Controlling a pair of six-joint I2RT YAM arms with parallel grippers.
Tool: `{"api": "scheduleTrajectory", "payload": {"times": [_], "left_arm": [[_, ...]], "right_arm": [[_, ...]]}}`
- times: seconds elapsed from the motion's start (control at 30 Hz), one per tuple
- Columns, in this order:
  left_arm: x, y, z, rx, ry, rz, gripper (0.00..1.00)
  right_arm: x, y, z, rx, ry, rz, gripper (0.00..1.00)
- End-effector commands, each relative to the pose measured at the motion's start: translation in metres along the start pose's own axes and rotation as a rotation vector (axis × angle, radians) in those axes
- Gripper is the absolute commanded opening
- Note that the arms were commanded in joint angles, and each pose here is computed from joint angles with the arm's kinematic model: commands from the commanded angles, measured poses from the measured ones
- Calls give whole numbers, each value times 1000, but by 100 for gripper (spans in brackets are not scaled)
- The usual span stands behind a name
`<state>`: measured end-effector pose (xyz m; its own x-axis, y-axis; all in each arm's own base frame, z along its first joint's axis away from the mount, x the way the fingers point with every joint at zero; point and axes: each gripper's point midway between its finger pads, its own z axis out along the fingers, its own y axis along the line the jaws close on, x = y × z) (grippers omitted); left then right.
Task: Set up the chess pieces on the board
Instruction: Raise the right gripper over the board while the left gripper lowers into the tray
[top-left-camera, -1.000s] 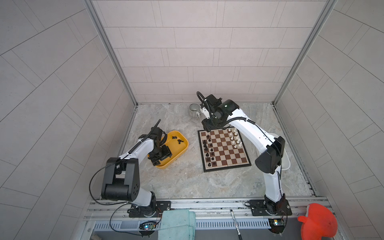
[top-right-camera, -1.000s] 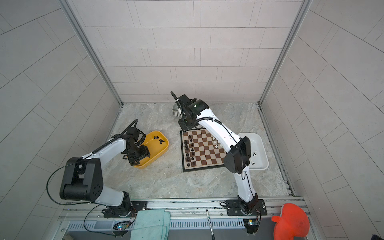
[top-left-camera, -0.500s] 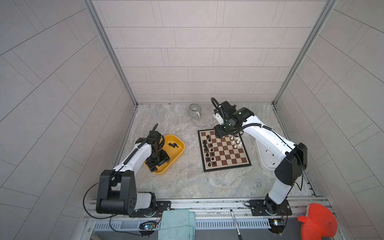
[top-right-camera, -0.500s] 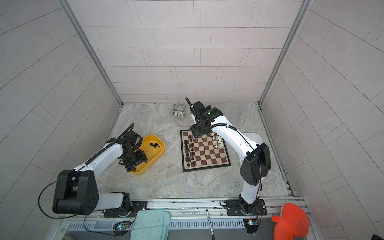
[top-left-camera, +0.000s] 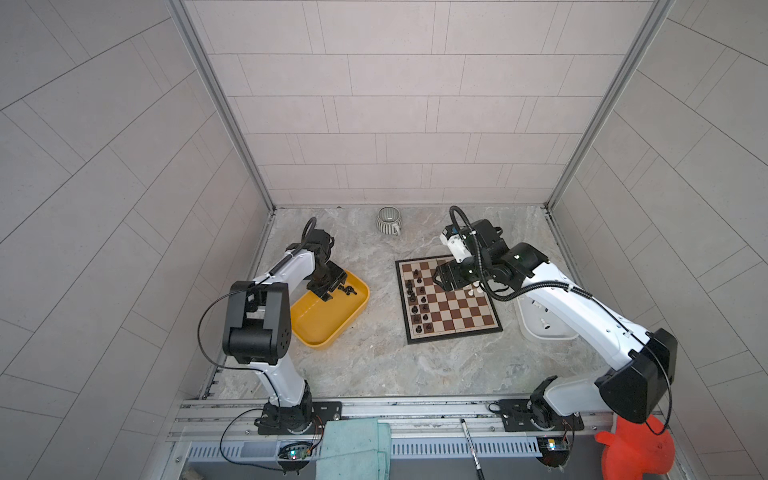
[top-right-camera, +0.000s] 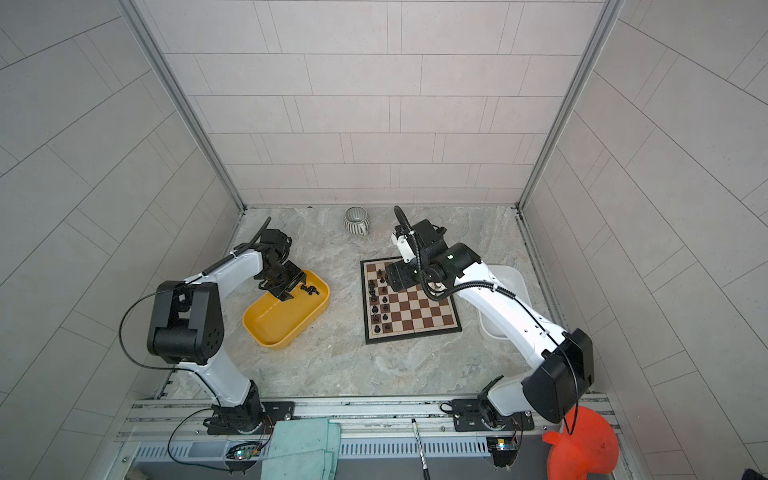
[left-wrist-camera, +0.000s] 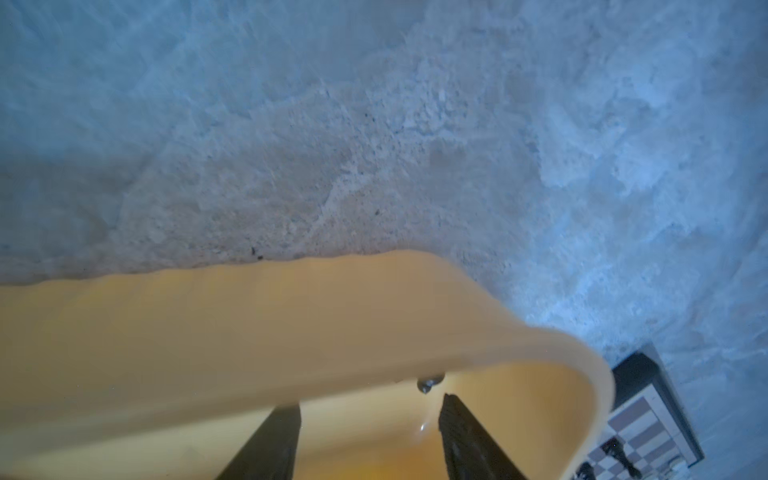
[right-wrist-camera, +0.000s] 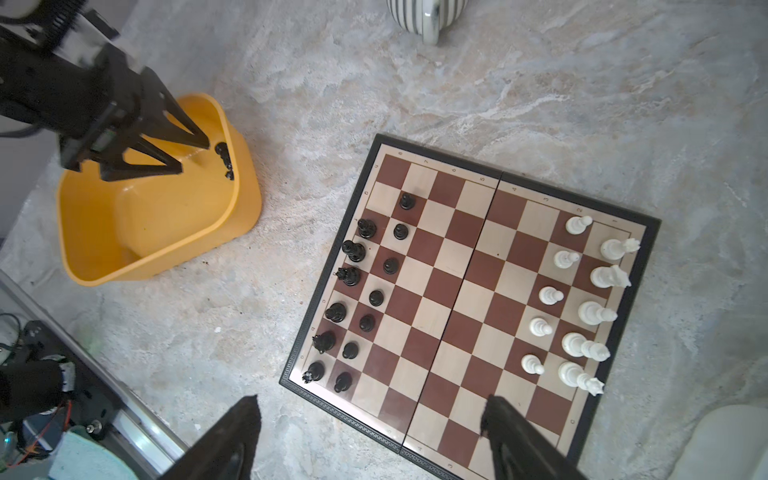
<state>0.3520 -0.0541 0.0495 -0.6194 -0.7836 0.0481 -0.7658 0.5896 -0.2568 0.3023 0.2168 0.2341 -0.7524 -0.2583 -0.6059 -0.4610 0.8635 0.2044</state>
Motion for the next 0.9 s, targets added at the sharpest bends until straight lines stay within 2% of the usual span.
{"api": "scheduleTrajectory", "payload": {"times": [0.0, 0.33, 0.6, 0.87], "left_arm": [[-8, -19, 0, 22, -26, -42, 57], [-13, -12, 15, -74, -39, -75, 45], [-11, -2, 23, -121, -30, -68, 44], [-14, -3, 29, -136, -36, -69, 38]], "right_arm": [[-9, 9, -9, -49, -63, -2, 87], [-7, 7, -15, -73, -80, 9, 86], [-6, 5, -17, -88, -95, 30, 85], [-6, 1, -21, -82, -109, 42, 84]]}}
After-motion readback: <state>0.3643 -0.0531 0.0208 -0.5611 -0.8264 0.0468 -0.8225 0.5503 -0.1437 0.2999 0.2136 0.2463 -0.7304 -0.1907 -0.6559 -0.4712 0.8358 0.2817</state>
